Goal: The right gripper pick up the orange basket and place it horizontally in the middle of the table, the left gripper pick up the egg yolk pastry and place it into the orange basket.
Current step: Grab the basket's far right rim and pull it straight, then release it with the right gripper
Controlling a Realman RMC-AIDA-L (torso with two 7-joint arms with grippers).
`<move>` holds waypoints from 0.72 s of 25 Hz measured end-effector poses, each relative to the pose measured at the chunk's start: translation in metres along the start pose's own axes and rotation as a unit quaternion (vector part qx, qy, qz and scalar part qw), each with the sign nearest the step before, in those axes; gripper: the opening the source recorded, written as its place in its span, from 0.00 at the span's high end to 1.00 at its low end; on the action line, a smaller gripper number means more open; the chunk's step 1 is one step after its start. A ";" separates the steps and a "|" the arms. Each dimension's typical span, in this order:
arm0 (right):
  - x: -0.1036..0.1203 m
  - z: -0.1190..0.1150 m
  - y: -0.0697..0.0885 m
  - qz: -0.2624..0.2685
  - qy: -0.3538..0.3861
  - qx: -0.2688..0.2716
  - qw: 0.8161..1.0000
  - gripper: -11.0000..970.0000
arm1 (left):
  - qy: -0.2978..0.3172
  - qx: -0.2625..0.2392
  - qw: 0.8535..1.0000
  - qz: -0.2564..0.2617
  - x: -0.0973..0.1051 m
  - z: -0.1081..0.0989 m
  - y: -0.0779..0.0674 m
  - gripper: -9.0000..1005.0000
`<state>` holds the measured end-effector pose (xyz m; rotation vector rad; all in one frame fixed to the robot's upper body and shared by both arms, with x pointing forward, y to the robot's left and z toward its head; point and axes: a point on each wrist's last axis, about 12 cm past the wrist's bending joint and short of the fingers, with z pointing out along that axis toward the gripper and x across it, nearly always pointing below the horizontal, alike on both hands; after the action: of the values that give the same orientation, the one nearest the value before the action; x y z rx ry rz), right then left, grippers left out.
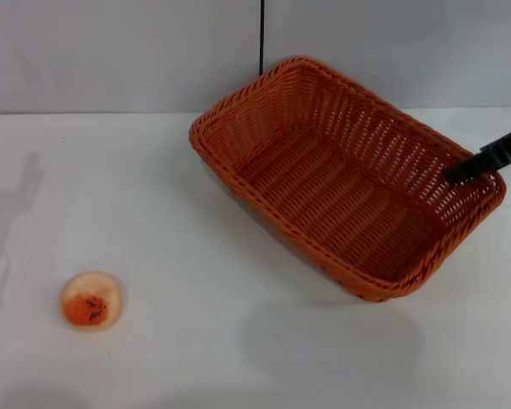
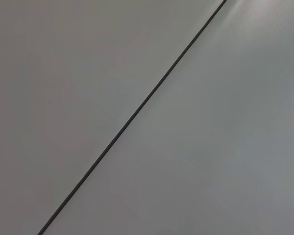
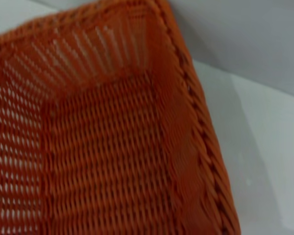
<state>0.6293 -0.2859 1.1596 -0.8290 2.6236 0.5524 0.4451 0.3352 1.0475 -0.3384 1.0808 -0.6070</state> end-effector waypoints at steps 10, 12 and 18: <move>-0.001 0.000 0.000 -0.013 0.003 0.001 1.000 0.75 | 0.000 0.004 1.000 -0.002 0.002 0.010 -0.001 0.18; -0.001 0.000 0.000 -0.014 0.004 0.001 1.000 0.77 | 0.000 0.005 1.000 -0.003 0.003 0.011 -0.001 0.18; 0.001 -0.002 0.000 -0.017 -0.001 -0.002 1.000 0.81 | 0.000 0.007 1.000 -0.003 0.003 0.014 -0.001 0.18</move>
<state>0.6280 -0.2872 1.1609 -0.8726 2.6032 0.5494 0.4584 0.3321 1.0518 -0.3284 1.0759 -0.6200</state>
